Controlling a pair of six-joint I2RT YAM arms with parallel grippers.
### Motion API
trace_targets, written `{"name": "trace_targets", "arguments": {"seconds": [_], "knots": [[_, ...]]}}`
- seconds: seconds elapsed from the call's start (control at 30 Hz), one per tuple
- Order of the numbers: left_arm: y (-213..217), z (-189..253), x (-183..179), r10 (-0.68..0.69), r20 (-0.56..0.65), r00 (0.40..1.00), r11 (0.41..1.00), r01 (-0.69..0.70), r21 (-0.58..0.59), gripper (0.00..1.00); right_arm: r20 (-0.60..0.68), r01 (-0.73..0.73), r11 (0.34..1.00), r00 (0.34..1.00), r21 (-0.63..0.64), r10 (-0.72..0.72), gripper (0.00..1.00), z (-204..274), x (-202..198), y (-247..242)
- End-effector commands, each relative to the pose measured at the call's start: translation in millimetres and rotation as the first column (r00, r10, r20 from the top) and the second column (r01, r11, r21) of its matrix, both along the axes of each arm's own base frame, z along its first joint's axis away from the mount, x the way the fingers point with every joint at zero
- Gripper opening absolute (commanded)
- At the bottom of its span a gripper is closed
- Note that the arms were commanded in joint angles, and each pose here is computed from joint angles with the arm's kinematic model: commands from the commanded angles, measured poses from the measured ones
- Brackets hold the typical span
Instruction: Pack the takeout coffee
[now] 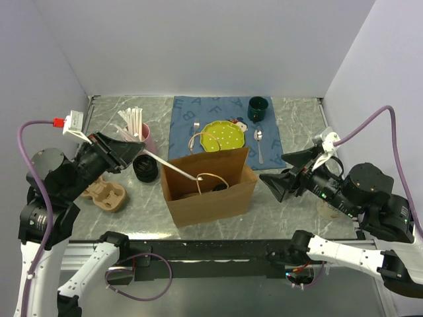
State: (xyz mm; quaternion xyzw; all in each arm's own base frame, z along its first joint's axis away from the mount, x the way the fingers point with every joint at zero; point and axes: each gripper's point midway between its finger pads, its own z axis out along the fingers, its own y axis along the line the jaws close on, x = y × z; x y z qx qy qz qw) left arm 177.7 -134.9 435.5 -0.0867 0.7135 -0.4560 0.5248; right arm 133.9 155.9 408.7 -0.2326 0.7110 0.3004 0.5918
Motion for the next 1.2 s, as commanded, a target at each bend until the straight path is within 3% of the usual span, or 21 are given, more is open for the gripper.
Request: {"name": "trace_targets", "arguments": {"seconds": [0.0, 0.03, 0.07, 0.17, 0.23, 0.3, 0.53, 0.7, 0.77, 0.9, 1.17], "knots": [[5.7, -18.5, 7.0, 0.020, -0.002, 1.000, 0.994, -0.019, 0.108, 0.42, -0.114, 0.072, 0.997, 0.991, 0.019, -0.069, 1.00, -3.0, 2.3, -4.6], [5.2, -19.7, 6.2, 0.011, 0.004, 1.000, 0.993, -0.011, 0.121, 0.48, -0.128, 0.082, 0.996, 0.989, 0.028, -0.078, 1.00, 0.4, 1.4, -6.8], [1.3, -20.1, 2.1, -0.029, 0.020, 0.999, 0.990, 0.026, 0.141, 0.62, -0.145, 0.087, 0.996, 0.986, 0.025, -0.082, 1.00, -1.1, 0.6, -7.6], [0.9, -17.6, -1.8, -0.046, 0.039, 0.998, 0.986, 0.039, 0.163, 0.79, -0.211, 0.101, 0.995, 0.972, -0.006, -0.100, 1.00, -10.3, -4.4, -12.7], [3.5, -9.0, -7.6, -0.044, 0.058, 0.997, 0.984, 0.033, 0.176, 0.84, -0.265, 0.104, 0.994, 0.958, -0.032, -0.108, 1.00, -17.8, -9.4, -14.9], [7.5, -2.8, -12.4, -0.036, 0.086, 0.996, 0.979, 0.018, 0.201, 0.99, -0.315, 0.125, 0.992, 0.940, -0.029, -0.128, 1.00, -17.8, -11.9, -16.9], [18.9, -12.3, -35.6, -0.016, 0.129, 0.991, 0.971, -0.016, 0.237, 0.97, -0.509, 0.276, 0.961, 0.831, 0.025, -0.225, 1.00, -21.1, -16.2, -23.0], [19.7, -18.9, -49.0, -0.028, 0.151, 0.988, 0.974, -0.008, 0.227, 0.97, -0.639, 0.329, 0.942, 0.711, -0.067, -0.293, 1.00, -42.6, -24.6, -20.8], [19.4, -18.2, -54.3, -0.034, 0.159, 0.987, 0.976, -0.002, 0.219, 0.97, -0.655, 0.326, 0.941, 0.693, -0.087, -0.301, 1.00, -47.4, -26.7, -19.4], [19.0, -21.7, -56.3, -0.037, 0.161, 0.986, 0.977, 0.002, 0.215, 0.97, -0.662, 0.327, 0.943, 0.694, -0.059, -0.282, 1.00, -50.3, -28.7, -19.7], [17.8, -19.5, -53.2, -0.038, 0.158, 0.987, 0.978, 0.004, 0.207, 0.97, -0.594, 0.317, 0.945, 0.775, 0.074, -0.214, 1.00, -25.9, -24.5, -23.7]]}}
